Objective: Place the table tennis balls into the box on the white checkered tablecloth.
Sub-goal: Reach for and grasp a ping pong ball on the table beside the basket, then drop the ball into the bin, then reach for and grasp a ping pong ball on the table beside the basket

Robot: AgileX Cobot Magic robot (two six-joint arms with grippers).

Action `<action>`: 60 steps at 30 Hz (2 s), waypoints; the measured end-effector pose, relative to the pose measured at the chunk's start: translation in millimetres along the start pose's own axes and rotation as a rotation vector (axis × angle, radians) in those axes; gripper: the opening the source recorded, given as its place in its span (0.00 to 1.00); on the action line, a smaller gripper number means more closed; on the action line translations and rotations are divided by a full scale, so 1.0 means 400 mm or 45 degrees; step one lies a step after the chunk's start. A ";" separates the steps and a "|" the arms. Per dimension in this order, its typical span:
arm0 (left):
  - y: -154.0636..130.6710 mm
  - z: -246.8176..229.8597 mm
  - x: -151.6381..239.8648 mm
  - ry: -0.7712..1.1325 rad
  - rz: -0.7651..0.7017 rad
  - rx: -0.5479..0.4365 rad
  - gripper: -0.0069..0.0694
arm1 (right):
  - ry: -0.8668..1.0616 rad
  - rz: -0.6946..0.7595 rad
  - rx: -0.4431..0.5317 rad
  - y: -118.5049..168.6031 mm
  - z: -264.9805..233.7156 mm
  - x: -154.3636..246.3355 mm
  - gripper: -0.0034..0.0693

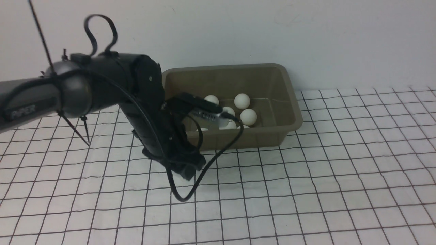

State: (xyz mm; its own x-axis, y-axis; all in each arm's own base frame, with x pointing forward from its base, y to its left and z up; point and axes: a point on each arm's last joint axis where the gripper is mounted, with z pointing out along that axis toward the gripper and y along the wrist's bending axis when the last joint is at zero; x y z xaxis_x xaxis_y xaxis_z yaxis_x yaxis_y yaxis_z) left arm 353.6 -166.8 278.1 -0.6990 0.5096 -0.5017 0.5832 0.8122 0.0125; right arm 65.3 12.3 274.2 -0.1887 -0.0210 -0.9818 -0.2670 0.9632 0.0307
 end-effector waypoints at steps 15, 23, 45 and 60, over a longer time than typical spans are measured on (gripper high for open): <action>0.071 0.231 -0.132 0.053 0.126 -0.133 0.64 | 0.000 0.000 0.000 0.000 0.000 0.000 0.02; 0.073 0.094 -0.169 0.109 0.133 -0.162 0.66 | 0.000 0.000 0.000 0.000 0.000 0.000 0.02; -0.015 -0.076 0.158 0.124 -0.023 -0.095 0.48 | 0.000 0.000 0.000 0.000 0.000 0.000 0.02; -0.013 0.109 0.238 -0.118 -0.464 -0.116 0.53 | 0.000 0.000 0.000 0.000 0.000 0.000 0.02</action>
State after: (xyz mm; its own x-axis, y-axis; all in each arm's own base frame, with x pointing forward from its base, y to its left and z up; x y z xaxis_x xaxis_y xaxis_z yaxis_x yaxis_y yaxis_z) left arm 301.9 -134.8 192.6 -0.8110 0.1585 -0.5632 0.2615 0.9593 -0.1065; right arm 65.3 12.3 274.2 -0.1887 -0.0210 -0.9818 -0.2670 0.9632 0.0307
